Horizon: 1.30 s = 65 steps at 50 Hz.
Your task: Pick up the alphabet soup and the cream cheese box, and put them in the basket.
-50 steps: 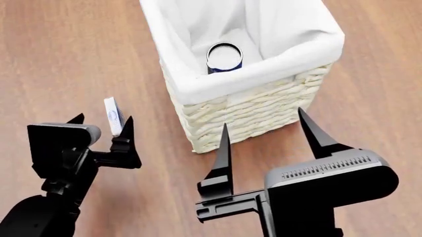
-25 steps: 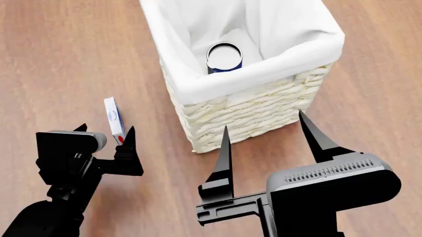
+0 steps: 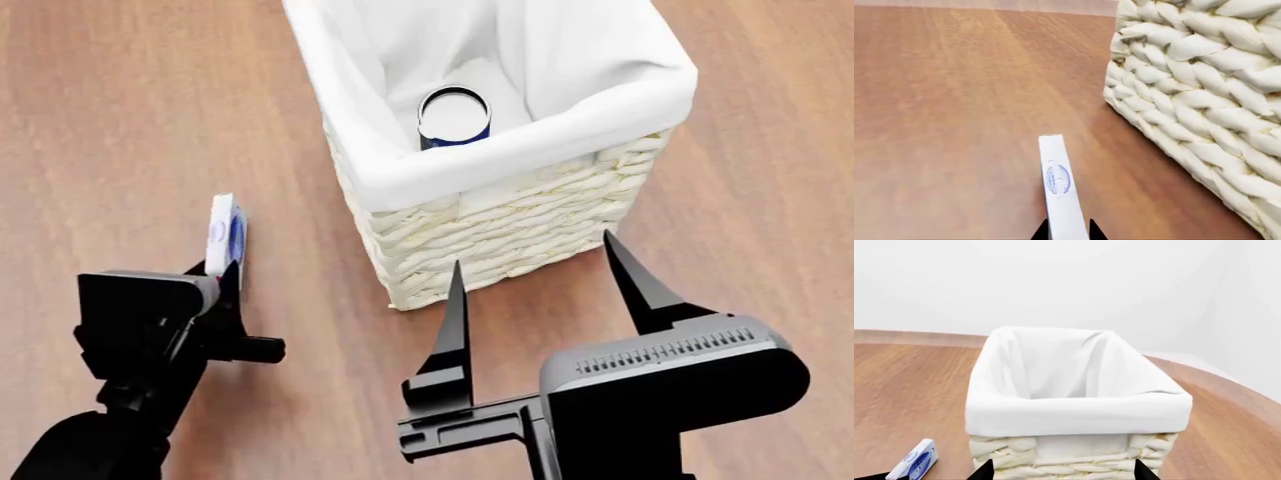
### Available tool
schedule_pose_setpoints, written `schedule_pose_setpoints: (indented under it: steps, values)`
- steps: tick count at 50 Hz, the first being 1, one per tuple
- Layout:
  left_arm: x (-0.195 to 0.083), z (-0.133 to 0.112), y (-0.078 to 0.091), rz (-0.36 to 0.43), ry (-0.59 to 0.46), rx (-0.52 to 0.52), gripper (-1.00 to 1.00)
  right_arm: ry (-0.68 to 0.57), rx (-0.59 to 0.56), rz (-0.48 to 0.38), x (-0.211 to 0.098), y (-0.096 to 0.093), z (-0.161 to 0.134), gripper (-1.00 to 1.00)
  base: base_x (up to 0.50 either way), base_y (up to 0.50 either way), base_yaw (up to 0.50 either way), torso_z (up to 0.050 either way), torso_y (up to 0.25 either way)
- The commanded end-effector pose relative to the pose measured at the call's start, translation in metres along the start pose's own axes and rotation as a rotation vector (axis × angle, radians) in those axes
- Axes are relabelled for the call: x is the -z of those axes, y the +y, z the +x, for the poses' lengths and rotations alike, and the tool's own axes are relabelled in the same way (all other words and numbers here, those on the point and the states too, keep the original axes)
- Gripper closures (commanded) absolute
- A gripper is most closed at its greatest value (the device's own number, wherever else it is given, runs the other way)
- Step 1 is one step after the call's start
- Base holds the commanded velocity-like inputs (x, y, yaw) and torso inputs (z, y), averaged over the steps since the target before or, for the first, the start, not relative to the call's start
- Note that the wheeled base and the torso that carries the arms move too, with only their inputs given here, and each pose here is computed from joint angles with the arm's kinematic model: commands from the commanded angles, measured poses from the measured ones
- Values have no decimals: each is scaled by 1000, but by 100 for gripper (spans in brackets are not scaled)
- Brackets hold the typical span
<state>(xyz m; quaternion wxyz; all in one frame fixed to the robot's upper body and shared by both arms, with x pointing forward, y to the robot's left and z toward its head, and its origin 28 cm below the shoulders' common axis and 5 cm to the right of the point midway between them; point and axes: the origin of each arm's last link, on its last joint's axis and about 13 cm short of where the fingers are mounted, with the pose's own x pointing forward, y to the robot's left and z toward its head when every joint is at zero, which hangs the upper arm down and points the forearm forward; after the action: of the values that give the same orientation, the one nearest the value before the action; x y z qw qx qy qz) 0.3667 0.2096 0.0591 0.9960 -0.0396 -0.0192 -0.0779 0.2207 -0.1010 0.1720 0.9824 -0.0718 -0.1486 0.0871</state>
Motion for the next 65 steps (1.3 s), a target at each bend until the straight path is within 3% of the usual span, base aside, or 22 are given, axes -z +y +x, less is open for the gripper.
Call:
schedule_pose_setpoints:
  steps: [1,10,14,23,27,36,42,47,57,59,60,65]
  values:
    - [2,-2,2,-8,6,-8,100,4,-7,2,1,1,-1,-100,0,0,0,0,0]
    - [-28,-11,4,-4,-76,-16,100,4,-14,7,1,2,-1,-100,0,0,0,0,0]
    - [-54,-22,6,35,-166,-38,100,5,-17,9,2,3,0,-100,0,0,0,0,0]
    - [-105,-51,1,43,-313,1,100,5,-30,7,2,4,1,-100,0,0,0,0,0]
    - [-140,-65,0,93,-425,-7,100,7,-29,6,3,5,1,-100,0,0,0,0,3]
    - [-196,-73,-2,191,-560,7,100,3,-38,6,1,5,1,-100,0,0,0,0,0]
    - [-233,-67,2,261,-629,7,100,9,-41,1,3,5,-2,-100,0,0,0,0,0]
    - [-264,-62,-4,324,-674,56,100,7,-41,-1,1,7,-1,-100,0,0,0,2,2]
    - [-303,-39,-28,355,-632,284,100,9,-44,-6,1,7,-2,-100,0,0,0,0,0]
    - [-305,-33,-31,454,-641,262,100,9,-43,-9,1,7,-2,-100,0,0,0,0,0]
    - [-307,-29,-33,380,-628,299,100,11,-42,-7,1,6,-2,-100,0,0,0,0,10]
    - [-312,-17,-43,373,-579,393,100,12,-44,-9,3,7,-3,-100,0,0,0,0,0]
